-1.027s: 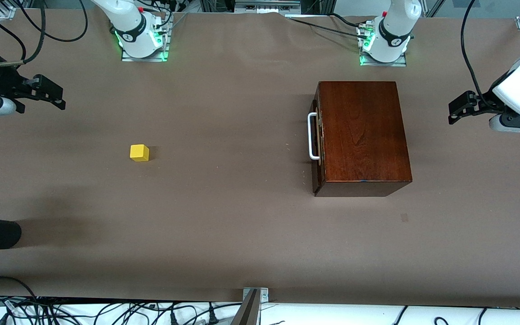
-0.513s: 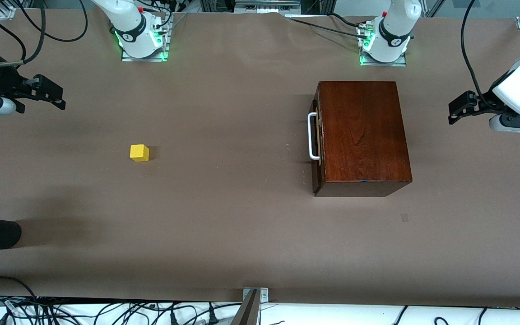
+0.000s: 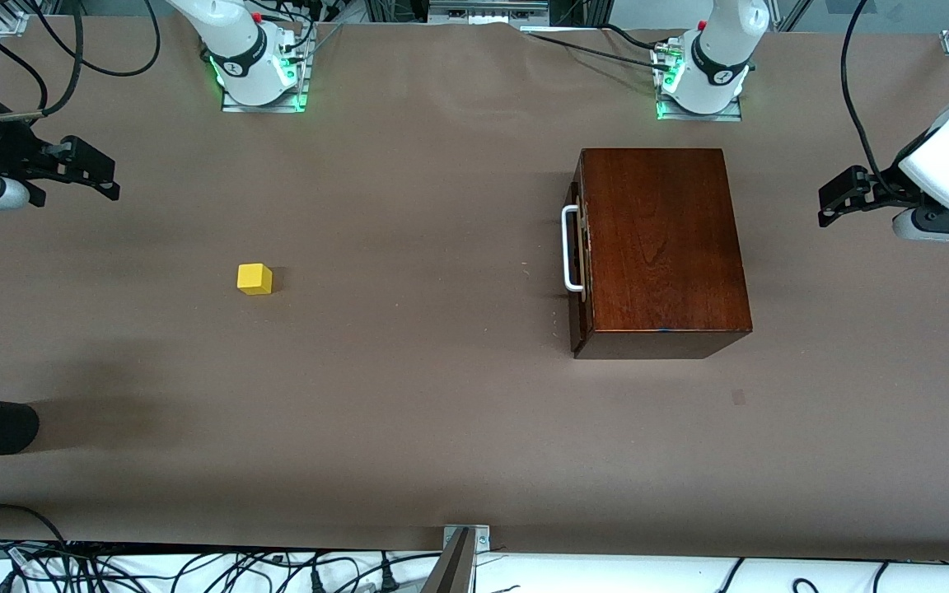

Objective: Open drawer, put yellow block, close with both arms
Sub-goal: 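Move the left gripper over the wooden box toward the drawer handle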

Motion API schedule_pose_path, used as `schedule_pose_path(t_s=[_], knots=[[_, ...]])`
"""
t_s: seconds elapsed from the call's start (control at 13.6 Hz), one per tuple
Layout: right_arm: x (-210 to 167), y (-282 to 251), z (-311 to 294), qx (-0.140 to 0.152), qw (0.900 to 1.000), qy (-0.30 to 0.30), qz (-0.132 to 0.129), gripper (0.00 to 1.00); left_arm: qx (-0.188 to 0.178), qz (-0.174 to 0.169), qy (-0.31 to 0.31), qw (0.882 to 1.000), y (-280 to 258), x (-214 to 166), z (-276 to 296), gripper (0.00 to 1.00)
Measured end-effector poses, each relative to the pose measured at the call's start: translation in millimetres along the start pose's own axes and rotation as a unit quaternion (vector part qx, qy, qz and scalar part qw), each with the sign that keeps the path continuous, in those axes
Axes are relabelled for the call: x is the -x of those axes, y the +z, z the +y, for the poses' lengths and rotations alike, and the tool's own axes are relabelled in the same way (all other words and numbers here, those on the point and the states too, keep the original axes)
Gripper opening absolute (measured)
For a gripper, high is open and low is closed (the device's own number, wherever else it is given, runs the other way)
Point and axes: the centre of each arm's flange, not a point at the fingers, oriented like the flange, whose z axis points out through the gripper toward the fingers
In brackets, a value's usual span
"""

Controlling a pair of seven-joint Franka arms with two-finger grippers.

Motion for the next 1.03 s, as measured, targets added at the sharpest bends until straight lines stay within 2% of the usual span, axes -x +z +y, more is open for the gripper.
schedule_pose_path(t_s=[0.15,0.29,0.51,0.66,0.81,1.03], knots=[[0.0,0.0,0.0,0.000,1.000,0.000,0.000,1.00,0.000,-0.006,0.000,1.000,1.1,1.1,0.0,1.00],[0.0,0.0,0.0,0.000,1.000,0.000,0.000,1.00,0.001,-0.028,0.004,1.000,5.1,5.6,4.8,1.00],[0.0,-0.1,0.0,0.000,1.000,0.000,0.000,1.00,-0.002,-0.111,0.044,0.993,25.2,18.2,48.7,1.00],[0.0,-0.3,0.0,0.000,1.000,0.000,0.000,1.00,-0.008,-0.142,0.078,0.987,44.1,16.8,89.0,1.00],[0.0,-0.3,0.3,0.000,1.000,0.000,0.000,1.00,-0.014,-0.152,0.108,0.982,64.4,10.9,129.9,1.00],[0.0,-0.4,0.4,0.000,1.000,0.000,0.000,1.00,-0.010,-0.135,0.101,0.986,86.2,5.1,197.2,1.00]])
